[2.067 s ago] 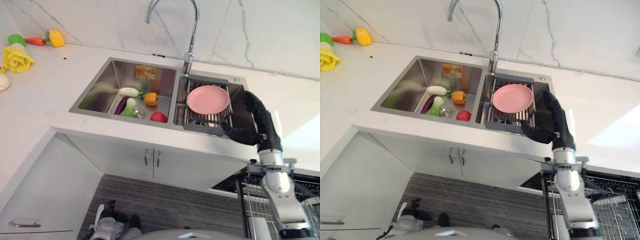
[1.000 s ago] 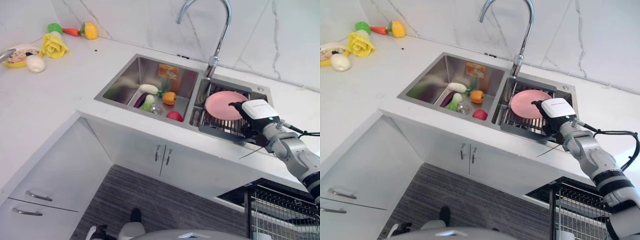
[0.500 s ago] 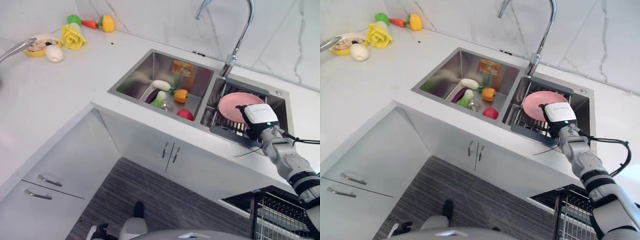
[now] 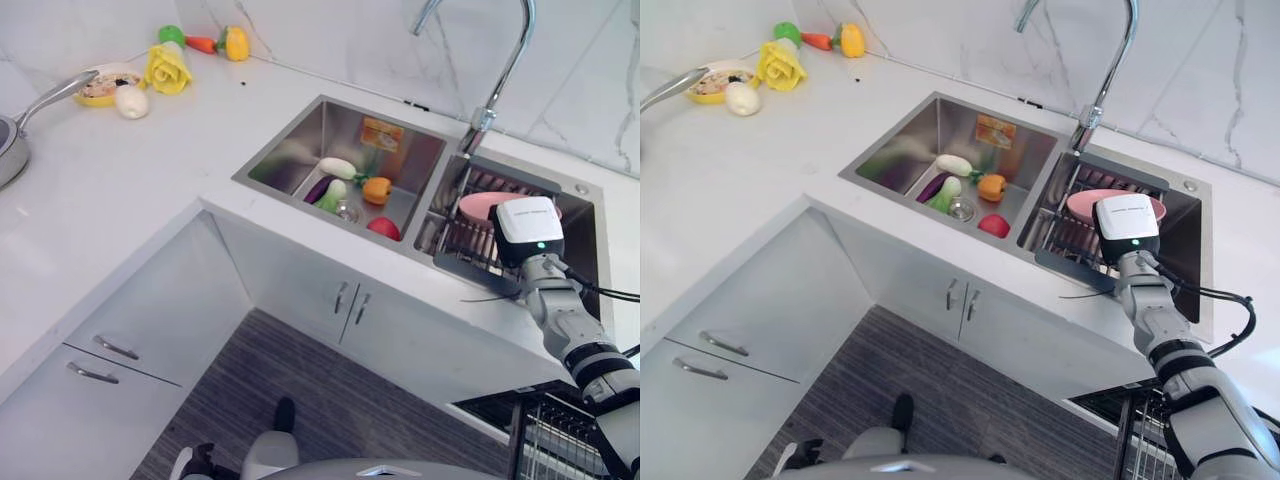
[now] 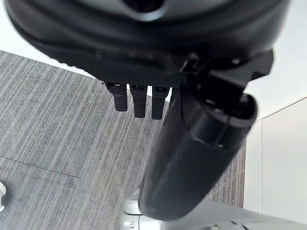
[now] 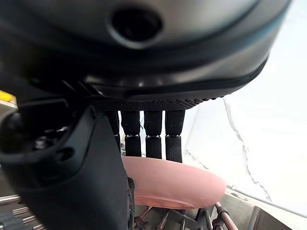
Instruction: Place the dishes in the dishwasher.
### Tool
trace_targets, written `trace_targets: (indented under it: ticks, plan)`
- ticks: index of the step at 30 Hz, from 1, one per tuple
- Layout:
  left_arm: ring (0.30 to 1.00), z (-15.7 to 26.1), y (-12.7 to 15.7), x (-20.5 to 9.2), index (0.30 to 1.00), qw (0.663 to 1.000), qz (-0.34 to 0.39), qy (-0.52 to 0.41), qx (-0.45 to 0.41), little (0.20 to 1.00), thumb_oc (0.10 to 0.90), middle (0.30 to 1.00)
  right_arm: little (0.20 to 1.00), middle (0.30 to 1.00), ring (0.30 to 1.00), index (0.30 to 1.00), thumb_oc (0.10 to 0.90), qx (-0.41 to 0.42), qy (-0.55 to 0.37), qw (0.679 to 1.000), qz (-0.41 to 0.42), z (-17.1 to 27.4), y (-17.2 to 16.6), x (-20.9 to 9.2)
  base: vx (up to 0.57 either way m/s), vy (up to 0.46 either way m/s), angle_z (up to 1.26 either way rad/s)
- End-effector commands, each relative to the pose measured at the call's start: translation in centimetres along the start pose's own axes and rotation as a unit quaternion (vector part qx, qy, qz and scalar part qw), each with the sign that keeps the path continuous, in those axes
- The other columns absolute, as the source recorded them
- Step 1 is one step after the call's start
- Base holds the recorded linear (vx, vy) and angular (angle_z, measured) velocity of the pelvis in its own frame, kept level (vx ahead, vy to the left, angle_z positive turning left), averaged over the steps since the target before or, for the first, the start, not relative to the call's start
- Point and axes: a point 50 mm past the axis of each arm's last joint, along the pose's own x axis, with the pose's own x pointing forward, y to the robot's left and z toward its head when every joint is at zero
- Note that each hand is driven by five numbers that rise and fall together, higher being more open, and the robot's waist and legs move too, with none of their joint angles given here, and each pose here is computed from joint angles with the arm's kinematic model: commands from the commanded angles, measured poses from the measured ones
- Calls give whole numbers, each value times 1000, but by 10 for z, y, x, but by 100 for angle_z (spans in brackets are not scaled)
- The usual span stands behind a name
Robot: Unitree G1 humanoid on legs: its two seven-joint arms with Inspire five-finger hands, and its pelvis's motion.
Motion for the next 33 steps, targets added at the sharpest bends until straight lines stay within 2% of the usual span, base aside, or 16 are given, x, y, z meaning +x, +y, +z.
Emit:
trace_targets:
  ticks: [1,2,3,10,13,20,25,33]
  plan:
    - [900,28,-11,1,900,998,-6,-47,46,900,800,900,300,300,300,300,400,-42,71,976,-200,-50,-89,32,8,-3,3]
    - [900,28,-11,1,900,998,-6,-47,47,900,800,900,300,300,300,300,400,-42,72,976,-200,-51,-89,31,6,-5,7]
    - [900,29,-11,1,900,998,-6,-48,48,900,800,900,300,300,300,300,400,-42,84,966,-240,-62,-105,25,-1,-3,11]
    - [900,28,-13,0,900,997,-7,-46,55,900,800,900,300,300,300,300,400,8,88,919,-385,-67,-149,-9,10,7,3]
    - [900,27,-13,0,900,997,-6,-45,62,900,800,900,300,300,300,300,400,18,78,906,-417,-65,-158,-25,20,23,-13]
    - [900,30,-14,0,900,995,-9,-55,77,900,800,900,300,300,300,300,400,19,89,901,-425,-69,-156,-55,4,56,-34]
    - [900,35,-9,1,900,995,-1,-64,73,900,800,900,300,300,300,300,400,3,120,910,-397,-80,-142,-73,-4,86,-58]
    - [900,51,-8,2,900,995,4,-82,54,900,800,900,300,300,300,300,400,43,200,924,-323,-89,-100,-113,-23,91,-50]
